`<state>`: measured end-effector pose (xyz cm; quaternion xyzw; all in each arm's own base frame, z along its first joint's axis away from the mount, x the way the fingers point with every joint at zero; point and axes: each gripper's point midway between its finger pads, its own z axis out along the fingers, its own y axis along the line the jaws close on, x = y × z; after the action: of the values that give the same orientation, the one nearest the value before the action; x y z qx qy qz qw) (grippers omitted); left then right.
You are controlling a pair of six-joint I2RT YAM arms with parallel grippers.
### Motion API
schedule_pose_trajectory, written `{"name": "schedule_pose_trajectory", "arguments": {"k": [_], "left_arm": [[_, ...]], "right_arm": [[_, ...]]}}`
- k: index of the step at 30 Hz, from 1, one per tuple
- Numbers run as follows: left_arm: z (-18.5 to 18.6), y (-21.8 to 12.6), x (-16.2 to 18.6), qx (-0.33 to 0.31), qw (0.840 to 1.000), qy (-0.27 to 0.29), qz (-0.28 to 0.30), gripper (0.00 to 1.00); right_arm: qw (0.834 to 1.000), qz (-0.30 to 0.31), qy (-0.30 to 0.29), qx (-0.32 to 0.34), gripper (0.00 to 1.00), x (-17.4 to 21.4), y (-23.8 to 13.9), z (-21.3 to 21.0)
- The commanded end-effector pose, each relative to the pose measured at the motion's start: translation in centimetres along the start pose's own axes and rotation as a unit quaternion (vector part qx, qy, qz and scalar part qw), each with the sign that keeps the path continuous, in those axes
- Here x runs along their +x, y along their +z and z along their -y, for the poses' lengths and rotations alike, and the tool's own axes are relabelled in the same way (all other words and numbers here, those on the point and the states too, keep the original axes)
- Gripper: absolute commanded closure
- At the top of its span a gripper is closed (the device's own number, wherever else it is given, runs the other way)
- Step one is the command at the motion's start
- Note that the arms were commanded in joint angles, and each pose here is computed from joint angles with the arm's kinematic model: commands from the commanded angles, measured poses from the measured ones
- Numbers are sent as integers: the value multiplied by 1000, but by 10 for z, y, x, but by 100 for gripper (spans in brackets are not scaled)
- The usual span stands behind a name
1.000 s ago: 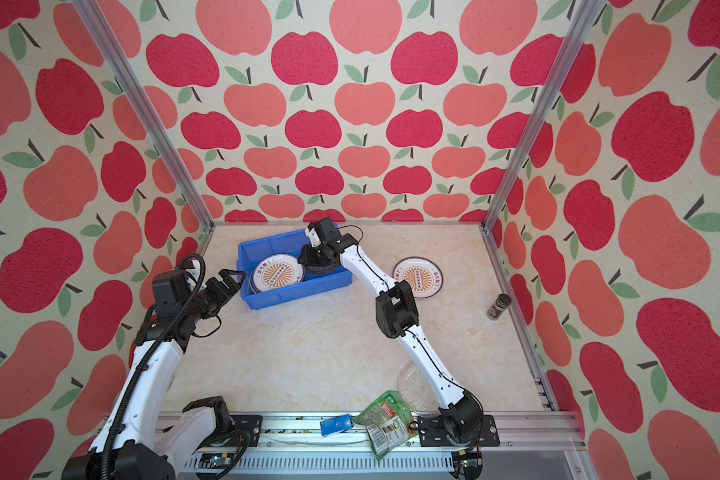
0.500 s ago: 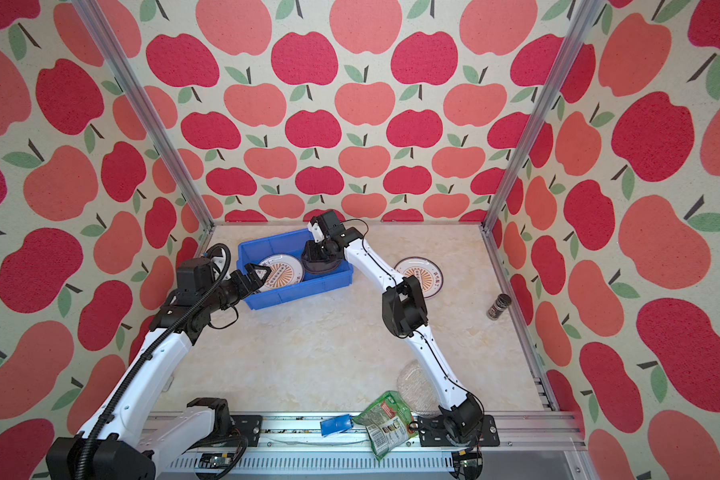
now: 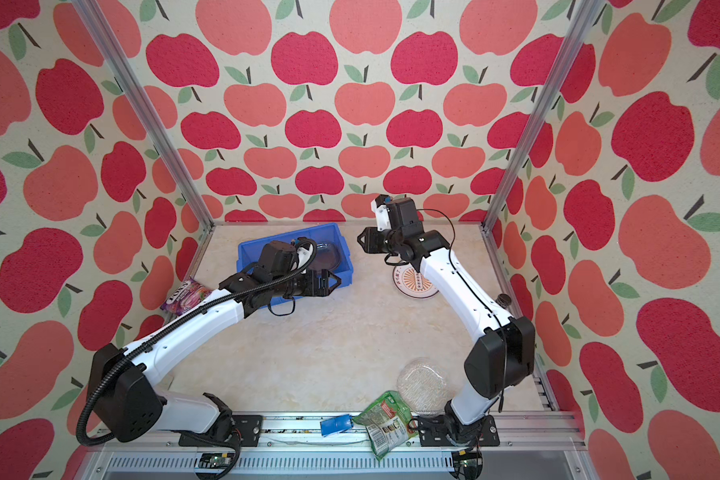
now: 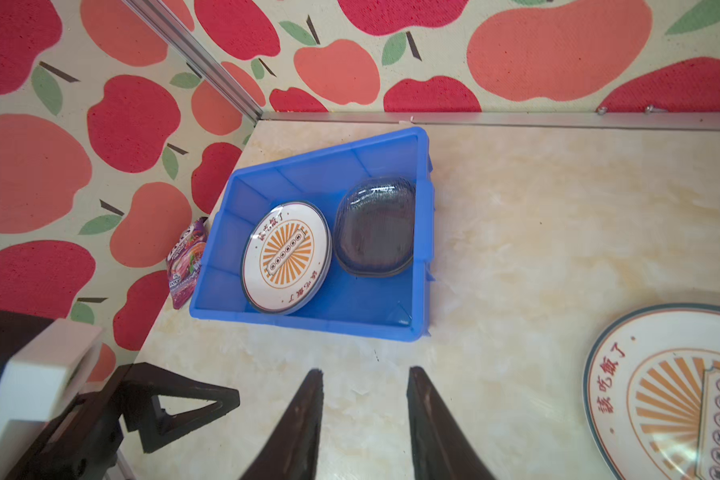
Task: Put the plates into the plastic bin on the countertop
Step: 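Withdraw the right gripper while the left gripper moves toward the clear glass dish, then lower the left gripper and grasp the edge of the clear ribbed glass dish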
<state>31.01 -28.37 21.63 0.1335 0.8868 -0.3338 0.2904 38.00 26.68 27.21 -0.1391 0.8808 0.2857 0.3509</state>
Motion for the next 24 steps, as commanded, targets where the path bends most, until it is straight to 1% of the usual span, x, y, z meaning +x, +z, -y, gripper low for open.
{"name": "schedule_pose_trajectory", "arguments": {"k": [1, 3, 7, 10, 13, 16, 18, 21, 24], "left_arm": [[30, 14, 10, 55, 998, 29, -32, 1], [48, 29, 25, 81, 993, 47, -66, 1], [72, 60, 61, 98, 983, 85, -132, 1], [93, 83, 86, 122, 971, 107, -174, 1], [111, 105, 113, 134, 957, 131, -222, 1], [126, 121, 140, 147, 939, 146, -276, 8], [136, 129, 156, 162, 926, 147, -307, 10], [136, 143, 177, 156, 916, 149, -337, 15], [128, 151, 190, 133, 911, 142, -363, 26]], "right_arm": [[999, -11, 21, 37, 62, 32, -19, 24], [998, -5, 35, 50, 62, 49, -36, 35], [994, 2, 68, 86, 61, 90, -71, 66], [989, -4, 101, 104, 60, 120, -92, 89], [985, 2, 129, 111, 60, 141, -109, 104], [983, 8, 148, 110, 60, 150, -120, 113], [982, 11, 160, 102, 60, 153, -123, 115], [979, 22, 179, 96, 60, 156, -126, 122], [977, 26, 192, 90, 60, 158, -127, 126]]}}
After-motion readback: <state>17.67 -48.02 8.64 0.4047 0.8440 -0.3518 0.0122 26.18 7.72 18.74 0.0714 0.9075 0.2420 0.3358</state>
